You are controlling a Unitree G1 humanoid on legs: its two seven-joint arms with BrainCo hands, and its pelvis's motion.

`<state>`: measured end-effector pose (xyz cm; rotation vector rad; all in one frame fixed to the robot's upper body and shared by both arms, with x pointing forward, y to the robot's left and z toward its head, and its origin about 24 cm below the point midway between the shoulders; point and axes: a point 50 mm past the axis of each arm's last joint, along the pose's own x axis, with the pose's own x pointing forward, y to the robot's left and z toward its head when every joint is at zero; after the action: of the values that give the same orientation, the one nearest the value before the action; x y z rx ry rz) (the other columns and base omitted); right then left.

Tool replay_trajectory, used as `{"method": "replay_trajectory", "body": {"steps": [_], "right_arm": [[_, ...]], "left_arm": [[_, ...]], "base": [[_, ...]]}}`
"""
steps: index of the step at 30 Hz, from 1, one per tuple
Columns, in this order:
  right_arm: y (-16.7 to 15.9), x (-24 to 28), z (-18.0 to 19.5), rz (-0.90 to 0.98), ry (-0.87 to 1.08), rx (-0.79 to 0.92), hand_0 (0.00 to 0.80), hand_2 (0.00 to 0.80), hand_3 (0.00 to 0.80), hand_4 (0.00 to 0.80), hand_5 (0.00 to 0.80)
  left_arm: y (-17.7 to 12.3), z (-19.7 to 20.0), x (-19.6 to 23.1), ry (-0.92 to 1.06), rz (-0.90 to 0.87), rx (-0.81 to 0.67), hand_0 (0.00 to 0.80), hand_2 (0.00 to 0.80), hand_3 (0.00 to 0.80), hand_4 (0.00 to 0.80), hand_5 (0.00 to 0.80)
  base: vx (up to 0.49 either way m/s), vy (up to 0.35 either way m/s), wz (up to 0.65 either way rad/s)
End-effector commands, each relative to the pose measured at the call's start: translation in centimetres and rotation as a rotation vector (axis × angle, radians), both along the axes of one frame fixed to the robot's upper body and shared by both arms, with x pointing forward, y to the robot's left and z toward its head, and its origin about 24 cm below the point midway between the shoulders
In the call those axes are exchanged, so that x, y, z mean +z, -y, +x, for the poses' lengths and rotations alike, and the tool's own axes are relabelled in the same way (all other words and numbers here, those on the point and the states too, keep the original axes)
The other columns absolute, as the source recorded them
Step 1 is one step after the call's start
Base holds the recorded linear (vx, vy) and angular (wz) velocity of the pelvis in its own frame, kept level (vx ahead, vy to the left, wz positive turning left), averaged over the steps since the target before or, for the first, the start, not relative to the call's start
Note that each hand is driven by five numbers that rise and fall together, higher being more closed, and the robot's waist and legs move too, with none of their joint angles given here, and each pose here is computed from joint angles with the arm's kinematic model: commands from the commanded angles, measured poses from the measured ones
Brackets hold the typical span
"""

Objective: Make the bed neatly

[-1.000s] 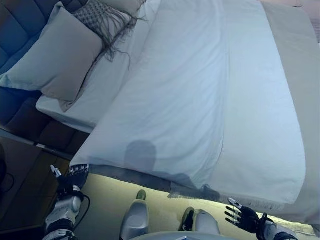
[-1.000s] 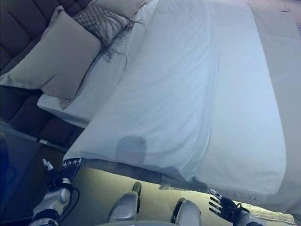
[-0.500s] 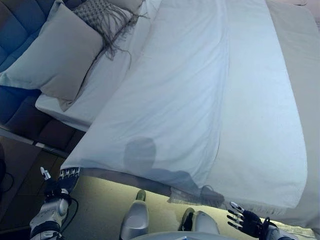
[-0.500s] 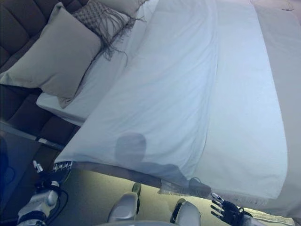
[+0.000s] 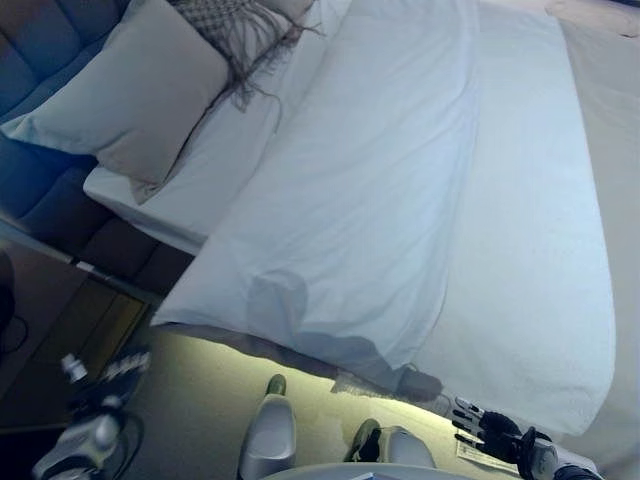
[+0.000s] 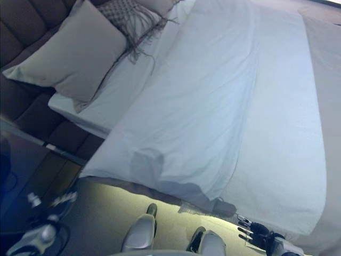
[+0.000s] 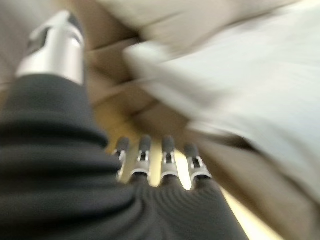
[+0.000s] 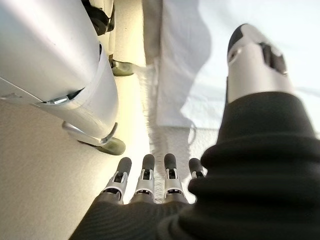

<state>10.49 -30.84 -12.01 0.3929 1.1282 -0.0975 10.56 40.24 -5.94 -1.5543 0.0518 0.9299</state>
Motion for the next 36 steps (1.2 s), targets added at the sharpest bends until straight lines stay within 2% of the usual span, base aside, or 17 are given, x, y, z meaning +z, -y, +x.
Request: {"method": "replay_trajectory", "body": {"steps": [1,6,13,16,20,24,27,30,34,36], "right_arm": [[-1.1,-0.3,0.5,0.054,0.02,-0.027,0.0,0.0,0.0,0.0,0.0],[-1.0,-0.3,0.5,0.06,0.017,-0.035,0.0,0.0,0.0,0.0,0.0],[-1.1,-0.2,0.9,0.067,0.034,-0.049,0.0,0.0,0.0,0.0,0.0],[-1.6,-0.3,1.0,0.08,0.041,-0.044,0.0,0.0,0.0,0.0,0.0],[-1.8,-0.3,1.2,0.082,0.06,-0.031,0.0,0.0,0.0,0.0,0.0],[-1.3,0.5,2.4,0.065,0.117,-0.006,0.0,0.0,0.0,0.0,0.0],[-0.8,1.3,3.4,0.025,0.152,0.036,0.0,0.0,0.0,0.0,0.0],[-0.1,1.7,3.3,-0.052,0.152,0.136,0.0,0.0,0.0,0.0,0.0],[0.6,1.8,3.0,-0.148,0.135,0.303,0.0,0.0,0.0,0.0,0.0],[0.4,1.6,2.9,-0.144,0.127,0.284,0.0,0.0,0.0,0.0,0.0]], "left_arm": [[-4.4,-4.9,3.2,-0.074,0.164,0.062,0.0,0.0,0.0,0.0,0.0],[-2.7,-5.5,1.3,-0.11,0.114,0.036,0.0,0.0,0.0,0.0,0.0],[0.2,-6.7,-1.8,-0.188,0.076,-0.022,0.0,0.0,0.0,0.0,0.0],[1.4,-7.0,-2.8,-0.256,0.095,-0.094,0.0,0.0,0.0,0.0,0.0],[3.0,-6.3,-4.2,-0.39,0.187,-0.262,0.0,0.0,0.0,0.0,0.0],[3.2,-5.9,-4.5,-0.592,0.375,-0.46,0.0,0.0,0.0,0.0,0.0],[3.3,-3.8,-4.2,-0.776,0.63,-0.675,0.0,0.0,0.0,0.0,0.0],[3.3,-1.8,-3.4,-0.851,0.841,-0.78,0.0,0.0,0.0,0.0,0.0],[3.8,-0.3,-3.2,-0.9,0.947,-0.86,0.0,0.0,0.0,0.0,0.0],[4.6,0.3,-3.6,-0.923,0.99,-0.991,0.0,0.0,0.0,0.0,0.0]], "base": [[-0.016,-0.008,0.16],[-0.001,-0.008,0.34],[0.004,-0.014,0.01],[0.041,-0.056,-0.01],[0.074,-0.078,-0.02],[0.049,-0.077,-0.11],[0.028,-0.068,-0.22],[0.018,-0.085,-0.33],[0.034,-0.117,-0.27],[0.035,-0.117,-0.26]]}}
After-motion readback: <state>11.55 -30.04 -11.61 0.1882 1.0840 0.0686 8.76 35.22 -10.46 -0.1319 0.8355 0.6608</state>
